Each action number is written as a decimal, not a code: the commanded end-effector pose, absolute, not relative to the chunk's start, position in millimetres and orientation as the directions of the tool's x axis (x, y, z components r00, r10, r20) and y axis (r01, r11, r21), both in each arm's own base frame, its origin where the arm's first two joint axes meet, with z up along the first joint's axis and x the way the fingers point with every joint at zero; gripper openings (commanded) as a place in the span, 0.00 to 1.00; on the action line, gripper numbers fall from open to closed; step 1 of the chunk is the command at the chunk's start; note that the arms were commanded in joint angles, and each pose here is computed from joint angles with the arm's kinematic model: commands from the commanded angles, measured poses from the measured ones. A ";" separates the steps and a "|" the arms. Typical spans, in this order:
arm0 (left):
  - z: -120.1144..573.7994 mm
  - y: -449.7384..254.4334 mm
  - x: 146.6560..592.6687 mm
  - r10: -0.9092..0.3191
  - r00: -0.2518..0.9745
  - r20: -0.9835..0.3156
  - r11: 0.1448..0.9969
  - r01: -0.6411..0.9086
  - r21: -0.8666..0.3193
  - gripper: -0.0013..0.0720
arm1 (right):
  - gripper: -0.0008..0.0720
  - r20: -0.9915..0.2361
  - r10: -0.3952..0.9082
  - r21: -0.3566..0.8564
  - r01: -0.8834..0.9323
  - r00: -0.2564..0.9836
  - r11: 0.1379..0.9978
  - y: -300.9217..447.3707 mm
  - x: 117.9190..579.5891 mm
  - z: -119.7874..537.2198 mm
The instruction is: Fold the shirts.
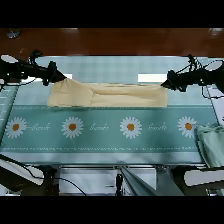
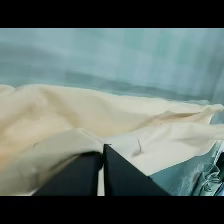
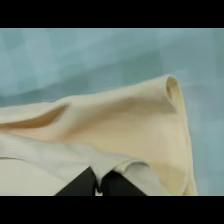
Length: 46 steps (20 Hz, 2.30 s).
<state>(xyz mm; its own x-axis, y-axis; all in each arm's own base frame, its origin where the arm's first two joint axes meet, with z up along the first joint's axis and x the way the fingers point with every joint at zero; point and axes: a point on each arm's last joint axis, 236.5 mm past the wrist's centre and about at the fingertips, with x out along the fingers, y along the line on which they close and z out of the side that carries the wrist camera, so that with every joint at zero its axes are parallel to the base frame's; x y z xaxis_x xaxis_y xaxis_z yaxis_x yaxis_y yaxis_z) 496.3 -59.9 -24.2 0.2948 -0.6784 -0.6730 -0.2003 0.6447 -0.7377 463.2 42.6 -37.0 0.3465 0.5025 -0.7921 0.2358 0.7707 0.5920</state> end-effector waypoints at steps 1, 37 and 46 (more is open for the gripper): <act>-37.5 -65.9 486.4 -0.707 0.225 -0.670 0.634 -0.217 -0.742 0.80 | 0.79 -0.766 0.529 0.629 0.250 0.366 0.736 48.1 472.9 -43.1; 50.4 -252.0 381.6 -0.638 0.392 -0.662 0.769 0.286 -0.572 0.05 | 0.04 -0.838 0.444 0.475 0.025 0.318 0.880 19.7 355.4 49.2; -3.8 -450.6 330.3 -0.704 0.000 -0.710 0.632 0.458 -0.626 0.05 | 0.04 -0.737 0.428 0.474 -0.050 0.523 0.879 59.0 264.0 131.8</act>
<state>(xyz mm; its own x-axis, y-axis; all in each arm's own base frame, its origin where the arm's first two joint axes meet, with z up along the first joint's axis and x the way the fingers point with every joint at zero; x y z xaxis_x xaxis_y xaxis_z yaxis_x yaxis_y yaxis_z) 358.7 -396.2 19.7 0.0927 -0.7069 -0.7012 0.4244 0.6651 -0.6144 286.6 51.5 112.6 0.4686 0.4412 -0.7653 -0.0366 0.8753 0.4822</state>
